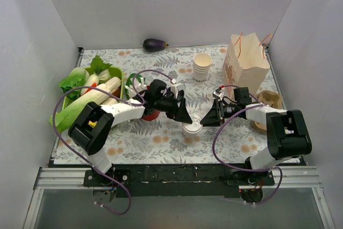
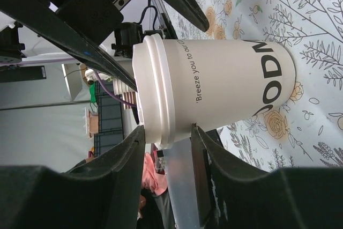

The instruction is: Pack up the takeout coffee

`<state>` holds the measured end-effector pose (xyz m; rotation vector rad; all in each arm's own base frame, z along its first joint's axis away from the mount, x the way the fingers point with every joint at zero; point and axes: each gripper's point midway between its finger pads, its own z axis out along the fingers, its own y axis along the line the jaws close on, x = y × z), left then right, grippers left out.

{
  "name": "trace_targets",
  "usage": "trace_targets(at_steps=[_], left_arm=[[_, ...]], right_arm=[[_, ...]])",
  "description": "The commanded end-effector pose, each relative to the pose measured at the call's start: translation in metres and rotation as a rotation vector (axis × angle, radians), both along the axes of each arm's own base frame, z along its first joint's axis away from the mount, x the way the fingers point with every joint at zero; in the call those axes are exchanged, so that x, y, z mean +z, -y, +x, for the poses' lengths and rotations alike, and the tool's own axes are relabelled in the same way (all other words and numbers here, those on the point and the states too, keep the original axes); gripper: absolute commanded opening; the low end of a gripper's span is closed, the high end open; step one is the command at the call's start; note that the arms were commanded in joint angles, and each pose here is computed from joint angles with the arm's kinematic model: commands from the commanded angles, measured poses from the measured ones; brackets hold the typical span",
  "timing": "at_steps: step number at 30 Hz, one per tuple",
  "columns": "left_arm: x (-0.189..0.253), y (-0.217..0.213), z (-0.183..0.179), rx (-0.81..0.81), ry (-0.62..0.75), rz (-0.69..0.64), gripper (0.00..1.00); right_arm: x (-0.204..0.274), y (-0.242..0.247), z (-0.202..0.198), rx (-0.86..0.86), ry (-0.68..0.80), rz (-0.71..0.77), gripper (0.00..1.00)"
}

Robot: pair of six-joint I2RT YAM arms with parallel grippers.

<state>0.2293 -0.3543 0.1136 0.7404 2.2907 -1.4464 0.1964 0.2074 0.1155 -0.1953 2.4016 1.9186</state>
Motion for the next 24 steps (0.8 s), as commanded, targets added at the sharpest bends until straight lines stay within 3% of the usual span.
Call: trace_targets(at_steps=[1, 8, 13, 20, 21, 24], left_arm=[[-0.011, -0.007, 0.001, 0.028, 0.008, -0.009, 0.69], [-0.006, -0.004, 0.005, 0.02, 0.048, -0.033, 0.69], [0.028, 0.0, 0.009, -0.004, 0.128, -0.088, 0.77], [0.074, 0.001, 0.012, -0.001, 0.222, -0.138, 0.88], [0.078, 0.001, 0.013, 0.0, 0.227, -0.141, 0.98], [0.084, 0.001, 0.016, 0.009, 0.228, -0.123, 0.98]], right_arm=[[-0.042, 0.008, 0.0, -0.046, 0.007, -0.164, 0.43], [-0.049, 0.01, 0.0, -0.049, -0.014, -0.191, 0.42], [-0.036, 0.007, 0.009, -0.041, 0.033, -0.159, 0.43], [-0.006, 0.002, 0.016, -0.012, 0.111, -0.091, 0.57], [-0.002, 0.001, 0.016, -0.008, 0.122, -0.084, 0.59], [0.007, 0.001, 0.018, -0.007, 0.149, -0.069, 0.65]])
